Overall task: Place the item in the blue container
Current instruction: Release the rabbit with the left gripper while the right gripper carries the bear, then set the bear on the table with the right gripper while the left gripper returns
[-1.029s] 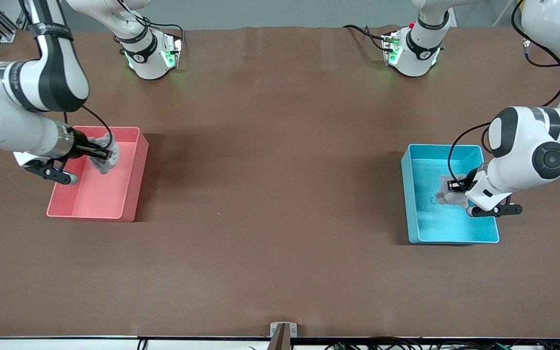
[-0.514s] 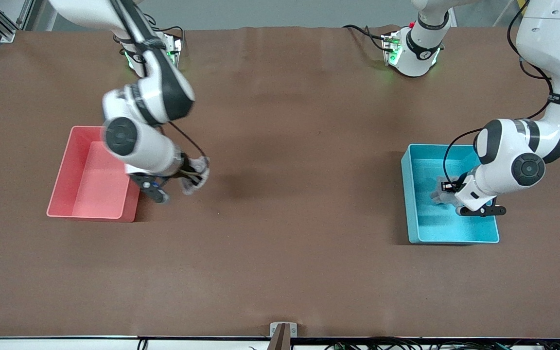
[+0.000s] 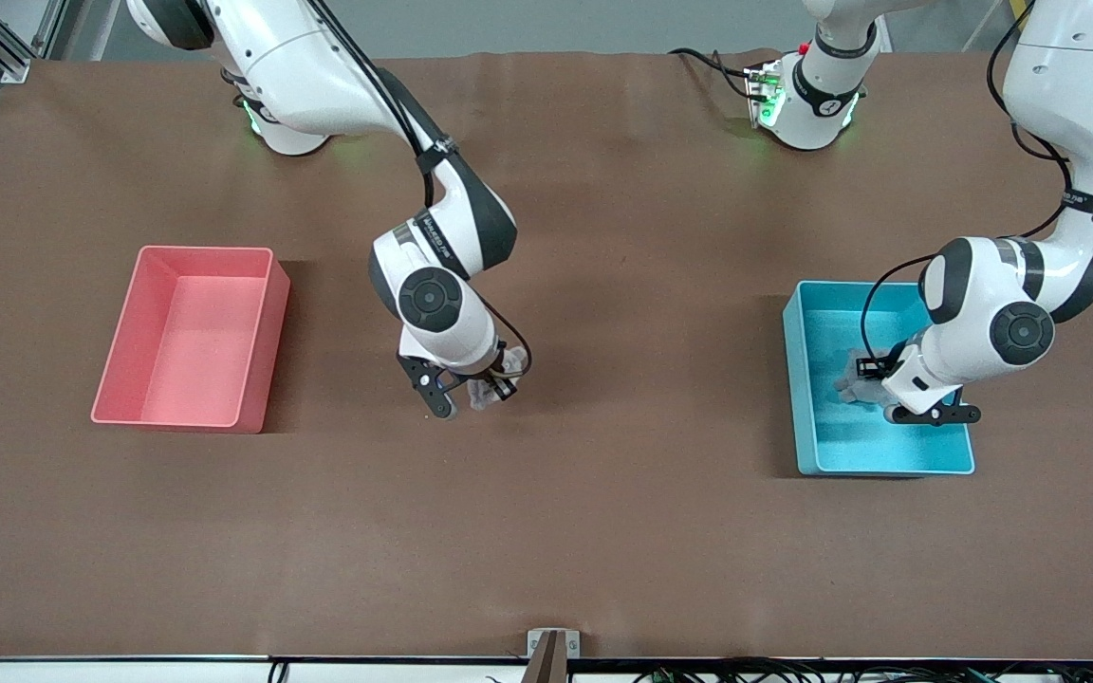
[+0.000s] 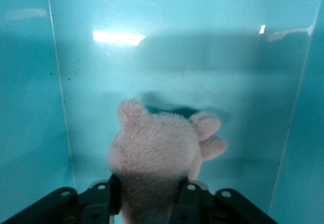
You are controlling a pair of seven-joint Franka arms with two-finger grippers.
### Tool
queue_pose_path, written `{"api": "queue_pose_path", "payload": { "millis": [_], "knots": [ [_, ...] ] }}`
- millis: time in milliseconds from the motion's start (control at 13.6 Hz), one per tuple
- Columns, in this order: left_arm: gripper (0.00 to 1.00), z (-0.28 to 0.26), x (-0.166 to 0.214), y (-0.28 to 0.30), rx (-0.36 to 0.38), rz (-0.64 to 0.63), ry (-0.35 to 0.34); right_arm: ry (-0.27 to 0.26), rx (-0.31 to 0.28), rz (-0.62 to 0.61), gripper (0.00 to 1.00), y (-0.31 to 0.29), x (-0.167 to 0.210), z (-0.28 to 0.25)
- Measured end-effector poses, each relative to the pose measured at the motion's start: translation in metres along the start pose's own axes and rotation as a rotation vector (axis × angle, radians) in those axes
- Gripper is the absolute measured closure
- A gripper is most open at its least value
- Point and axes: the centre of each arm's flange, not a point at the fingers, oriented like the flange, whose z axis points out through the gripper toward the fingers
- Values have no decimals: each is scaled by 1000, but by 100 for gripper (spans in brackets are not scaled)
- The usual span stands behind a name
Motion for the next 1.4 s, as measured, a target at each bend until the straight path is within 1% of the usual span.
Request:
{"api": "queue_pose_path", "payload": {
  "millis": [147, 220, 294, 367, 588, 661, 808, 882, 1029, 1102, 1176, 1249, 1396],
  "knots": [
    [28, -14, 3, 2, 3, 3, 25, 3, 45, 29, 72, -4, -25, 16],
    [19, -25, 3, 3, 7, 6, 34, 4, 59, 36, 72, -4, -36, 26],
    [8, -36, 2, 6, 12, 10, 32, 5, 66, 38, 72, -4, -46, 34],
    [1, -50, 1, 9, 20, 16, 22, 6, 70, 38, 72, -4, -54, 43],
    [0, -104, -3, 24, 45, 36, -8, 7, 69, 38, 72, -5, -68, 58],
    [0, -120, -4, 31, 49, 46, -11, 7, 70, 39, 67, -6, -68, 58],
    [0, -146, -4, 52, 29, 60, -15, 8, 77, 40, 48, -8, -67, 55],
    [0, -156, -4, 63, 7, 66, -16, 10, 81, 41, 36, -9, -66, 52],
    [0, -174, -4, 86, -35, 70, -3, 16, 93, 41, 17, -15, -61, 42],
    [0, -181, -5, 99, -52, 60, 6, 21, 81, 32, 8, -17, -57, 33],
    [0, -187, -6, 111, -62, 46, 15, 26, 54, 4, 0, -19, -50, 24],
    [0, -192, -8, 125, -69, 29, 23, 28, 27, -41, 0, -22, -41, 10],
    [0, -200, -13, 155, -80, -3, 30, 24, 9, -146, 0, -28, -10, -35]
  ]
}}
